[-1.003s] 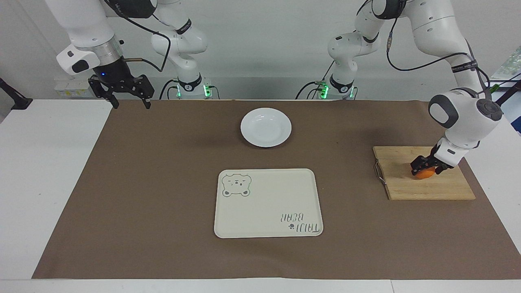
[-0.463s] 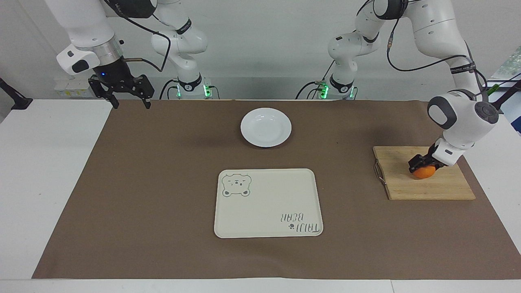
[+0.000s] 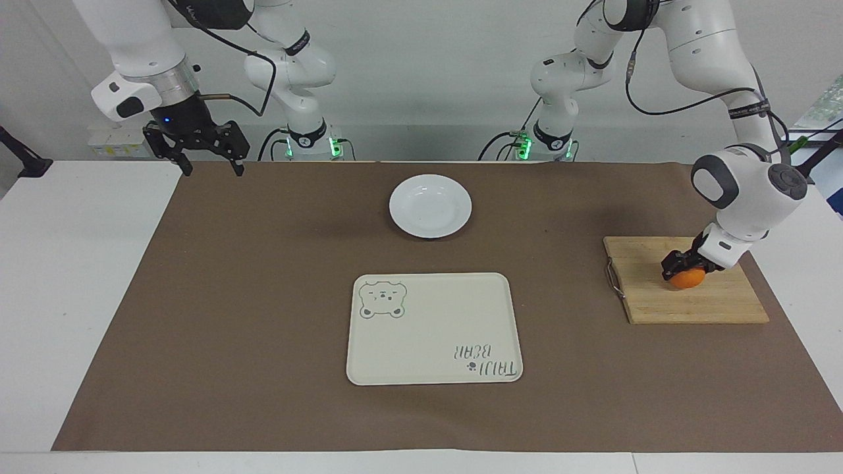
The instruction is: Place orange and plate with both arms
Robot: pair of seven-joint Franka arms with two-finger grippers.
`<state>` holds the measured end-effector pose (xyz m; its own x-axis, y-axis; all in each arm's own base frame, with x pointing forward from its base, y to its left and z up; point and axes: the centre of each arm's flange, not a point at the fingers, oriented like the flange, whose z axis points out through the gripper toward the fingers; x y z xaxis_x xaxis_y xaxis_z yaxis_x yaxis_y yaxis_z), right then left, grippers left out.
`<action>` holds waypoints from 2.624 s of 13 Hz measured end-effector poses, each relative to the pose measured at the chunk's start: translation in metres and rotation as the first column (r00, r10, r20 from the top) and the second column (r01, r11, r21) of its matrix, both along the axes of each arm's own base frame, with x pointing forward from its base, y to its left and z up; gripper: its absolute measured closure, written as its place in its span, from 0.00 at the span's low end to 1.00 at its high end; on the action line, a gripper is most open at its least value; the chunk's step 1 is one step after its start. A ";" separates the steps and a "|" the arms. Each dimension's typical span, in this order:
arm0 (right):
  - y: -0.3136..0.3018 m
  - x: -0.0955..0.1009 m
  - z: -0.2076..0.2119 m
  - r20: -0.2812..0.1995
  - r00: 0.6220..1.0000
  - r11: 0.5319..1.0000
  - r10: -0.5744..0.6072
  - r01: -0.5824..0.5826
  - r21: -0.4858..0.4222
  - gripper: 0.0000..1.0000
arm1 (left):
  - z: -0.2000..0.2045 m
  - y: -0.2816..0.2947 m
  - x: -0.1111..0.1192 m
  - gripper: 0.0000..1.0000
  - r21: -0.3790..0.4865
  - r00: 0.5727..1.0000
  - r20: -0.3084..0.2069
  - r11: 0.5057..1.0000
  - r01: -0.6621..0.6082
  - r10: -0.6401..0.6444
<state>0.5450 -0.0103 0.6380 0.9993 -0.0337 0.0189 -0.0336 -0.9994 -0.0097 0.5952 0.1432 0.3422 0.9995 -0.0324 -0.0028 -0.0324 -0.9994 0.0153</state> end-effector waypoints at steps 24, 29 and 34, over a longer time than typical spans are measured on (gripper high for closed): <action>0.000 0.000 0.000 0.000 1.000 1.000 0.000 0.000 0.000 0.00 | 0.111 -0.506 -0.136 0.19 -0.013 0.988 -0.080 0.992 0.128 -0.129; 0.000 0.000 0.000 0.000 1.000 1.000 0.000 0.000 0.000 0.00 | 0.068 -0.553 -0.201 0.19 0.014 0.981 -0.112 0.987 0.162 -0.159; 0.000 0.000 0.000 0.000 1.000 1.000 0.000 0.000 0.000 0.00 | 0.028 -0.566 -0.245 0.19 -0.008 0.965 -0.193 0.984 0.180 -0.178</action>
